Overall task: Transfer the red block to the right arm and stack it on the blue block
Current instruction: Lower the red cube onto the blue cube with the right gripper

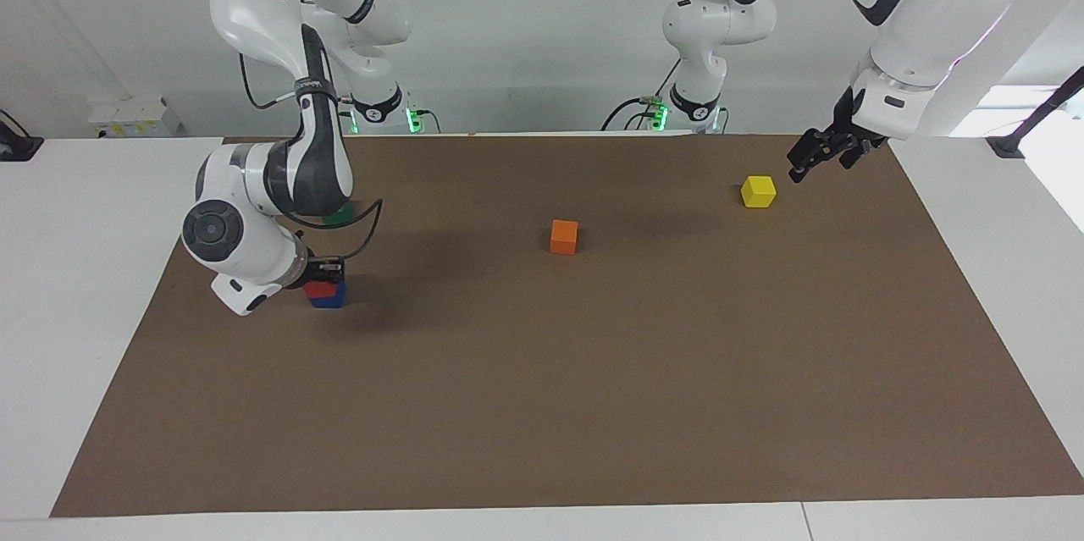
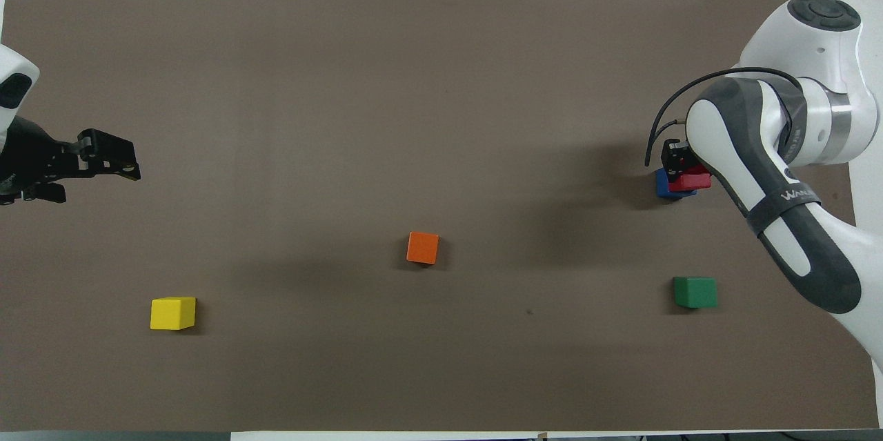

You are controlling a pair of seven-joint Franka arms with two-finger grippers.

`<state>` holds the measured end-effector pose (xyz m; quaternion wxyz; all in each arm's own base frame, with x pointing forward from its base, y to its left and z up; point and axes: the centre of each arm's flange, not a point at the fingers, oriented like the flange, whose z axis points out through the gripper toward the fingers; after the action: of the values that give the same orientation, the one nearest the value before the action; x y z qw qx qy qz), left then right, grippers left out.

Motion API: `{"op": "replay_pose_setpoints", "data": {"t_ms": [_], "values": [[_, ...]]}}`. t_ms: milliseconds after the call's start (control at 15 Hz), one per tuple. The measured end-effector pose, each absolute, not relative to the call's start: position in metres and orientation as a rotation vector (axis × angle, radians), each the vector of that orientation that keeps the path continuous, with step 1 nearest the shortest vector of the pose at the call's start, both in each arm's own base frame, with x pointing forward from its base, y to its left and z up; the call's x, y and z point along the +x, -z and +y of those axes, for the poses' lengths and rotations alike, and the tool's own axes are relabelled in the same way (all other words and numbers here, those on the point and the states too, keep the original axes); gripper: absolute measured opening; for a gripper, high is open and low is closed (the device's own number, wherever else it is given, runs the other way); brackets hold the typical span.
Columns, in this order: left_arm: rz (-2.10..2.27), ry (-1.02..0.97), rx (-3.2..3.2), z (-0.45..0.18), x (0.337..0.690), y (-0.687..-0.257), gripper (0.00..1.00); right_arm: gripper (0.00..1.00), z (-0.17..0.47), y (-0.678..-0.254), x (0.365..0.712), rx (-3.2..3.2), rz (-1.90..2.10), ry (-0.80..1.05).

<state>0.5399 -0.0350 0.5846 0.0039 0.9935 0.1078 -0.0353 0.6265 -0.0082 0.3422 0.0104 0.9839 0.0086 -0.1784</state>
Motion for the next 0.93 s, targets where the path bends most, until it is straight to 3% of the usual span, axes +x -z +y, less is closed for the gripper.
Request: {"op": "replay_pose_setpoints", "data": {"t_ms": [400, 467, 733, 933], "values": [[0.338, 0.11, 3.114, -0.035, 0.5399, -0.5847, 1.0, 0.55, -0.0144, -0.3422, 0.6262, 3.09, -0.023, 0.559], [0.338, 0.11, 3.114, -0.035, 0.5399, -0.5847, 1.0, 0.6, -0.0144, -0.3412, 0.6263, 3.091, -0.024, 0.556], [0.338, 0.11, 3.114, -0.035, 0.5399, -0.5847, 1.0, 0.99, -0.0149, -0.3365, 0.6253, 3.092, -0.026, 0.553], [0.338, 0.11, 3.114, -0.035, 0.5399, -0.5847, 1.0, 1.0, -0.0155, -0.3369, 0.6253, 3.092, -0.028, 0.552]]}}
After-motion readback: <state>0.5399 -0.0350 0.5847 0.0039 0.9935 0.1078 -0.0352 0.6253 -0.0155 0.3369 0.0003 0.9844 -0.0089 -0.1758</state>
